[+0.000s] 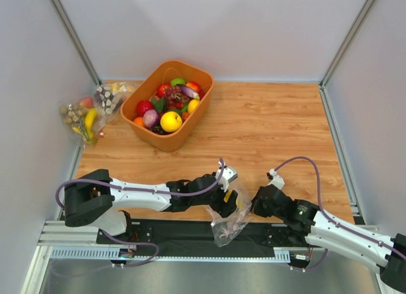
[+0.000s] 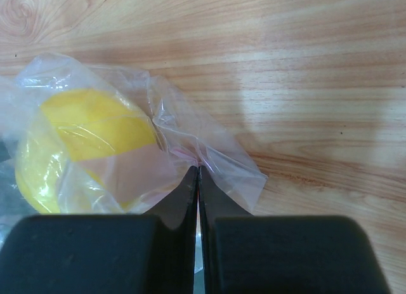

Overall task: Open the zip-top bag and remove the fake food
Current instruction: Pick up the fake fruit from the zipper food storage bag.

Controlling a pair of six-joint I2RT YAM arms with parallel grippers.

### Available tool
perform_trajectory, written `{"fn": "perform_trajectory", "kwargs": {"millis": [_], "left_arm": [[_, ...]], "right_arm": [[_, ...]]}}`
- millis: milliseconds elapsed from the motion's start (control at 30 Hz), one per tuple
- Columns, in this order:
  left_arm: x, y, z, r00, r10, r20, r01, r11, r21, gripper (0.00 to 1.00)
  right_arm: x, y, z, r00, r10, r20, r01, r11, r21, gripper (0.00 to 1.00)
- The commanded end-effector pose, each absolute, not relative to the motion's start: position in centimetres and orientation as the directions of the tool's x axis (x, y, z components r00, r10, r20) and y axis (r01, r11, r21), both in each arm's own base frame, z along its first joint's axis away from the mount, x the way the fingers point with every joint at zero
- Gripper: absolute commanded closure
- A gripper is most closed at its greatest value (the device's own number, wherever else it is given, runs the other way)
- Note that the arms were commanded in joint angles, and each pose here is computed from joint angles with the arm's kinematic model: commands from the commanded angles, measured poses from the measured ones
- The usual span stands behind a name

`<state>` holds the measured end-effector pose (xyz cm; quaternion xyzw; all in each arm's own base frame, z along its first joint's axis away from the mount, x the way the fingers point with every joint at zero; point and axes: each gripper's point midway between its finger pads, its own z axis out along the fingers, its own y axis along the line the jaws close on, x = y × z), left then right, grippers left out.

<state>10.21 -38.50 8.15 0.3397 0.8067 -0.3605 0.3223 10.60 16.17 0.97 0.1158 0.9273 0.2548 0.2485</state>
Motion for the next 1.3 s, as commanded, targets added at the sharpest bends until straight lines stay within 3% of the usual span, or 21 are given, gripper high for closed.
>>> {"fn": "perform_trajectory", "kwargs": {"millis": [0, 67, 100, 133, 700, 767, 800, 867, 900, 1000, 1267], "left_arm": [[10.2, -39.9, 8.7, -0.581, 0.293, -0.759, 0.772, 0.496, -0.399, 0.14], [10.3, -40.0, 8.5, -0.590, 0.290, -0.753, 0.763, 0.504, -0.403, 0.13], [10.4, -40.0, 8.0, -0.593, 0.298, -0.748, 0.760, 0.513, -0.399, 0.03], [10.6, -39.9, 7.8, -0.596, 0.295, -0.747, 0.753, 0.529, -0.391, 0.01], [12.4, -41.7, 5.7, -0.567, 0.334, -0.753, 0.756, 0.574, -0.315, 0.02], [12.1, -42.2, 5.1, -0.570, 0.354, -0.741, 0.764, 0.561, -0.319, 0.10], [12.0, -42.2, 4.8, -0.574, 0.362, -0.735, 0.764, 0.560, -0.321, 0.28], [11.6, -42.3, 4.1, -0.582, 0.380, -0.719, 0.766, 0.553, -0.327, 0.43], [11.6, -42.1, 3.8, -0.585, 0.385, -0.713, 0.764, 0.557, -0.326, 0.56], [11.6, -41.0, 3.7, -0.586, 0.394, -0.708, 0.760, 0.571, -0.311, 0.75], [10.8, -37.7, 6.5, -0.567, 0.392, -0.724, 0.770, 0.565, -0.297, 0.76]], "right_arm": [[10.5, 16.2, 1.2, -0.856, 0.313, -0.412, 0.067, 0.856, 0.512, 1.00], [10.6, 16.2, 1.2, -0.856, 0.312, -0.412, 0.064, 0.856, 0.513, 1.00], [10.6, 16.3, 1.2, -0.856, 0.313, -0.412, 0.063, 0.853, 0.517, 1.00], [10.6, 16.5, 1.3, -0.857, 0.310, -0.412, 0.059, 0.852, 0.520, 1.00], [10.3, 17.6, 0.7, -0.880, 0.260, -0.398, 0.017, 0.854, 0.520, 1.00], [10.2, 17.6, 0.7, -0.881, 0.257, -0.398, 0.015, 0.855, 0.519, 1.00], [10.2, 17.6, 0.6, -0.881, 0.257, -0.398, 0.015, 0.855, 0.519, 1.00], [10.1, 17.4, 0.4, -0.881, 0.261, -0.394, 0.026, 0.859, 0.511, 1.00], [10.2, 17.3, 0.3, -0.880, 0.265, -0.395, 0.031, 0.861, 0.509, 1.00], [10.1, 16.5, 0.0, -0.874, 0.277, -0.400, 0.054, 0.872, 0.487, 1.00], [10.0, 14.5, -0.7, -0.861, 0.303, -0.408, 0.110, 0.895, 0.433, 1.00]]}}
